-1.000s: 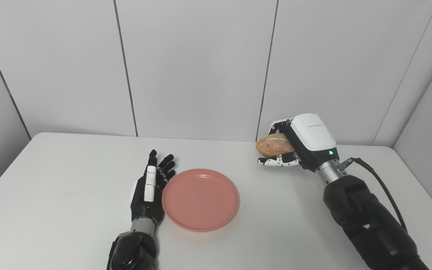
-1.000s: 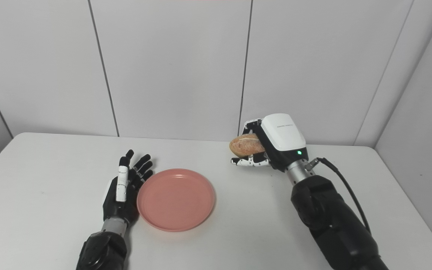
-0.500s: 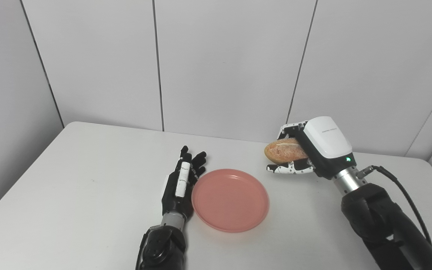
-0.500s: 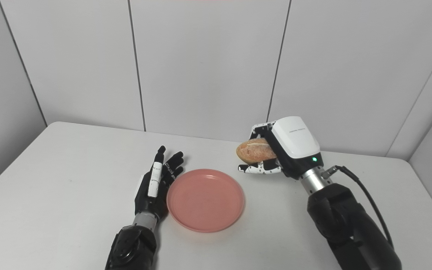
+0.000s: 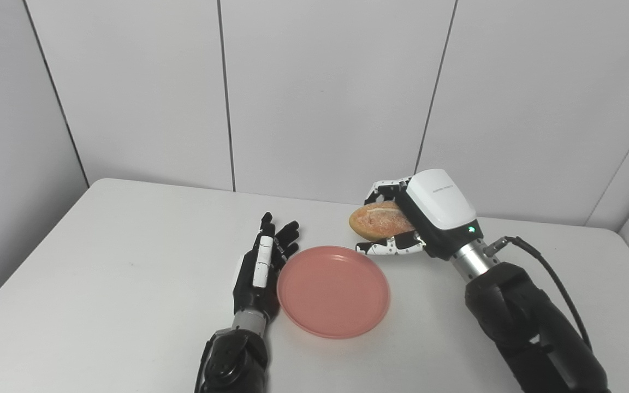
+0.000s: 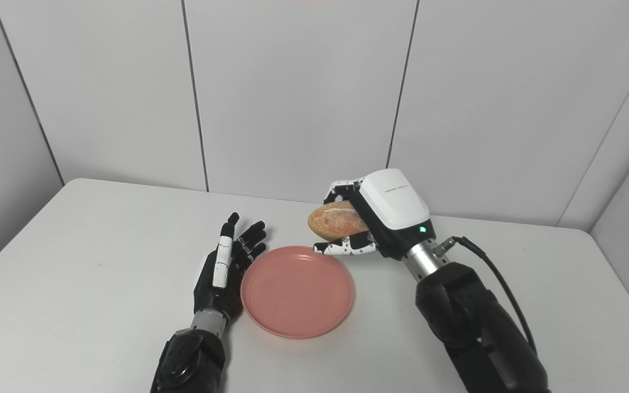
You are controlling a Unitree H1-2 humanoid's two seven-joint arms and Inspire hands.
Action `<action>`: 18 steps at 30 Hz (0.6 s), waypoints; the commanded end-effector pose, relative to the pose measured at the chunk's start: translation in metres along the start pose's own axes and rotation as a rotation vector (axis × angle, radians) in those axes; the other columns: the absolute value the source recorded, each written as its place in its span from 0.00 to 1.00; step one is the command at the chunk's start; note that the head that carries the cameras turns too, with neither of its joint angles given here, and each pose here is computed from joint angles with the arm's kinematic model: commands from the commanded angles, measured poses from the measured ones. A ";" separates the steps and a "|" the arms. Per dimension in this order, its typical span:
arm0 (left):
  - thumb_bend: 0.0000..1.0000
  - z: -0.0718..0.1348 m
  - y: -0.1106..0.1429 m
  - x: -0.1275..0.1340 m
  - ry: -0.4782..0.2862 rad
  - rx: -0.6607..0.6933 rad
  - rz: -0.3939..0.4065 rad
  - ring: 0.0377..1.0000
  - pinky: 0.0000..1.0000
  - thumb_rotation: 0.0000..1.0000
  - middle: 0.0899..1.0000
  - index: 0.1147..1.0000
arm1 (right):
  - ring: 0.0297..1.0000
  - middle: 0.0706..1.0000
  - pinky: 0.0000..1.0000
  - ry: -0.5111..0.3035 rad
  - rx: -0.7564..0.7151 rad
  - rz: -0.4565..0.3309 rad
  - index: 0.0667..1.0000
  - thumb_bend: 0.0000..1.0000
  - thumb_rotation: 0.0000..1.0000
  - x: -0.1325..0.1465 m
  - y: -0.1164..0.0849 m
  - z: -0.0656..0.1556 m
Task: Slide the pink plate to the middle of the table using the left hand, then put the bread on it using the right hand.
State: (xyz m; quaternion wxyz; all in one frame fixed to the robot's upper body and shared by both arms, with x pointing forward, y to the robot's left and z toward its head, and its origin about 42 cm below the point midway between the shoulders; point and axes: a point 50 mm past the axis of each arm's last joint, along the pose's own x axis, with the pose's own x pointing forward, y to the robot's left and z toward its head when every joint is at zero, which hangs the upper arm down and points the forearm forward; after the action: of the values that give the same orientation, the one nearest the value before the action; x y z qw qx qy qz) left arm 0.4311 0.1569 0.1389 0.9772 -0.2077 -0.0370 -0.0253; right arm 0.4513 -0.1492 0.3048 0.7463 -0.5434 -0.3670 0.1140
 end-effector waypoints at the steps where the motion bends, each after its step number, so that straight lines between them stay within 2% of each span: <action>1: 0.94 -0.024 0.020 -0.016 0.130 0.001 0.067 0.86 0.88 0.77 0.79 1.00 | 0.21 0.27 0.17 -0.035 0.002 -0.048 0.38 0.58 0.40 0.026 -0.024 0.010; 5: 0.93 -0.022 0.021 -0.016 0.134 -0.005 0.072 0.86 0.89 0.77 0.80 1.00 | 0.21 0.25 0.18 -0.035 0.035 -0.015 0.32 0.58 0.41 0.037 -0.019 0.012; 8: 0.93 -0.022 0.021 -0.015 0.133 0.000 0.068 0.86 0.91 0.77 0.80 1.00 | 0.18 0.22 0.16 -0.033 0.038 0.014 0.28 0.59 0.39 0.044 -0.008 0.012; 15: 0.93 -0.021 0.022 -0.014 0.124 0.007 0.054 0.86 0.88 0.78 0.82 1.00 | 0.19 0.22 0.16 -0.007 0.062 0.117 0.29 0.60 0.37 0.052 0.026 0.012; 18: 0.92 -0.019 0.022 -0.014 0.123 0.017 0.054 0.88 0.88 0.80 0.82 1.00 | 0.19 0.23 0.17 -0.010 0.049 0.159 0.31 0.60 0.41 0.052 0.041 0.013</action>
State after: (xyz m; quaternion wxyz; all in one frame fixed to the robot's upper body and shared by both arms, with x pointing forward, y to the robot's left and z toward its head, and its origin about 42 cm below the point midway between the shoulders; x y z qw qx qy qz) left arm 0.4321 0.1636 0.1404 0.9789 -0.1993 -0.0343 -0.0289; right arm 0.4825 -0.1060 0.2582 0.7596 -0.5561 -0.2722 0.1992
